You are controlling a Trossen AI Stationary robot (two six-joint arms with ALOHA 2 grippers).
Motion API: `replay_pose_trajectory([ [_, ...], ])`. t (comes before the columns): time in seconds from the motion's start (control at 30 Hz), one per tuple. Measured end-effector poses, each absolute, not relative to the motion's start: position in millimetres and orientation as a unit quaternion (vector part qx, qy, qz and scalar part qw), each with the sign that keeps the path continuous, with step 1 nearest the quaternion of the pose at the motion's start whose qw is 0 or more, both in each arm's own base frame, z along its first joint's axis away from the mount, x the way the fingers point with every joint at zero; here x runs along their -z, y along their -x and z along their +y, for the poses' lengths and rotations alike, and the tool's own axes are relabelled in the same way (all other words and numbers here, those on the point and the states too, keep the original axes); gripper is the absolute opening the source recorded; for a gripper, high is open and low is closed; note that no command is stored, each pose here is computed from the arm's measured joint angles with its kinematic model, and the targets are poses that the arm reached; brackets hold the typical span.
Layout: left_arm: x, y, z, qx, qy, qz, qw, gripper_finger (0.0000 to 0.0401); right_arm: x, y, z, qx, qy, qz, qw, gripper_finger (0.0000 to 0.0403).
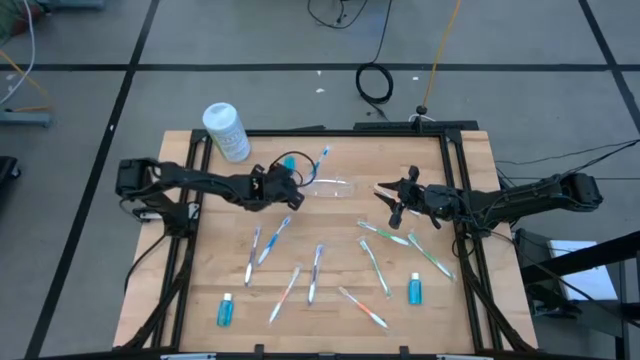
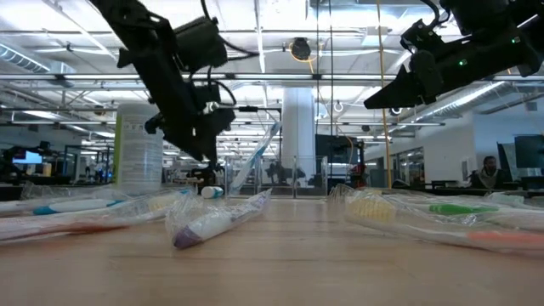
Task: Pick & Place toothbrushing station
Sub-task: Put the top blue mouthwash bottle into the transparent organizer
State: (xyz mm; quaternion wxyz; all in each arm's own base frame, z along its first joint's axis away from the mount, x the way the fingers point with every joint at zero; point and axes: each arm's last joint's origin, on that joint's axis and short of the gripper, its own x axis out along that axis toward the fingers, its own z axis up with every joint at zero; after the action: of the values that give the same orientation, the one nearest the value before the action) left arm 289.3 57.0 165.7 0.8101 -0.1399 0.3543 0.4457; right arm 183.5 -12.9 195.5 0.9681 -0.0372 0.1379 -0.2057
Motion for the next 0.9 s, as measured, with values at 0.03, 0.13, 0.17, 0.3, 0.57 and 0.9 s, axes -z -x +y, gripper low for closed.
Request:
replay_pose_trajectory([
  [0.03,-162,-290,58,-0.455,0.133,0.357,0.805,0.0175,-195,-183,-13,0.206,0.037,0.138,0.968,0.013],
  [0.13,-154,-290,62,-0.478,0.126,0.359,0.792,0.0175,-195,-183,-13,0.206,0.037,0.138,0.968,0.013],
  [0.17,-151,-290,64,-0.483,0.123,0.361,0.788,0.0175,-195,-183,-13,0.206,0.037,0.138,0.968,0.013],
  [0.3,-147,-283,70,-0.496,0.11,0.39,0.768,0.0175,-195,-183,-13,0.206,0.036,0.139,0.968,0.013],
  [0.57,-147,-256,81,-0.536,0.109,0.462,0.698,0.0175,-190,-181,-13,0.208,0.021,0.164,0.964,0.013],
  [0.9,-147,-258,78,-0.493,0.073,0.495,0.712,0.0175,-189,-181,-13,0.211,0.001,0.163,0.964,0.013],
])
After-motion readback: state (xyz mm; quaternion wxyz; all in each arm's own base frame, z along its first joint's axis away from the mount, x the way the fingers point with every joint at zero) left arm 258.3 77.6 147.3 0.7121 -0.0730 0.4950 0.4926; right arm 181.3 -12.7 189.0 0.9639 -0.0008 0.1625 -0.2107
